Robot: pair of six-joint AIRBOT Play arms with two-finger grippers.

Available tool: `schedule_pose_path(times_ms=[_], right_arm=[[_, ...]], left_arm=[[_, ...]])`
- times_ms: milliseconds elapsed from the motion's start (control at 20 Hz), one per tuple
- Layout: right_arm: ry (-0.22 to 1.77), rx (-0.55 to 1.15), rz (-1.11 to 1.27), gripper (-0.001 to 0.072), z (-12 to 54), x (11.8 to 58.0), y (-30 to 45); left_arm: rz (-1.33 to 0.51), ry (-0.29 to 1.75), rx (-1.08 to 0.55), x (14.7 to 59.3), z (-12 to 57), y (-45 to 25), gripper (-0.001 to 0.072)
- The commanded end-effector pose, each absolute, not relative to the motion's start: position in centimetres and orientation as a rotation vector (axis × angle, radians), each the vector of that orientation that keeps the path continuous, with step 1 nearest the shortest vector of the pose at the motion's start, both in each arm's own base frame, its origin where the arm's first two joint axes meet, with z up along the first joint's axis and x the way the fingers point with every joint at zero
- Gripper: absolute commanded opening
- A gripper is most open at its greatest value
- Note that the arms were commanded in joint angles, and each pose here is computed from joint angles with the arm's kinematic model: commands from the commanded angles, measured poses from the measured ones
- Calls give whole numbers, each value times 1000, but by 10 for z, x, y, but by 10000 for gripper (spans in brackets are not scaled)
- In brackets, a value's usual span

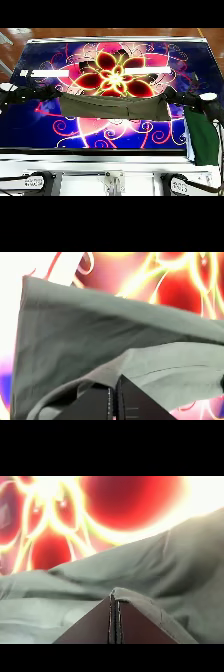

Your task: Fold the shirts.

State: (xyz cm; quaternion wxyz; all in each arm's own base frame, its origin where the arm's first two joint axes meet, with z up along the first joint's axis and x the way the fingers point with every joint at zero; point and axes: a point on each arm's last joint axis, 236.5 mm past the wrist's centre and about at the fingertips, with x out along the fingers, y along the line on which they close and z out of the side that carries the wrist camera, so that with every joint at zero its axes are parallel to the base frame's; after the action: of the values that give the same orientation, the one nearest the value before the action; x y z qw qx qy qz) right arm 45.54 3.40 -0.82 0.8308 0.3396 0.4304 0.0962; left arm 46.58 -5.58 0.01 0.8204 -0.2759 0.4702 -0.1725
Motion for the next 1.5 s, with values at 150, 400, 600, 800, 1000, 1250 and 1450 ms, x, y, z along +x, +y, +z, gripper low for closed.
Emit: schedule_pose_path(times_ms=[150, 400, 600, 800, 1000, 1250, 1450], right_arm=[[1050, 646, 7, 59, -69, 453, 0], [1023, 545, 26, 661, -65, 456, -20], [1153, 554, -59, 665, -85, 424, -52], [1280, 663, -29, 675, -112, 402, -43], [1283, 835, 26, 678, -127, 415, -6], [1280, 924, 109, 60, -119, 423, 24], [1155, 857, 196, 59, -54, 438, 27]], left_arm=[[-302, 1130, -763, 477, -55, -63, 195], [-343, 1119, -765, 482, -32, -55, 660], [-439, 1186, -801, 465, 0, -55, 654], [-525, 1246, -787, 444, 15, -69, 648], [-572, 1202, -785, 444, 39, -85, 647], [-657, 1091, -804, 454, 73, -109, 616], [-662, 1051, -758, 467, 69, -140, 130]])
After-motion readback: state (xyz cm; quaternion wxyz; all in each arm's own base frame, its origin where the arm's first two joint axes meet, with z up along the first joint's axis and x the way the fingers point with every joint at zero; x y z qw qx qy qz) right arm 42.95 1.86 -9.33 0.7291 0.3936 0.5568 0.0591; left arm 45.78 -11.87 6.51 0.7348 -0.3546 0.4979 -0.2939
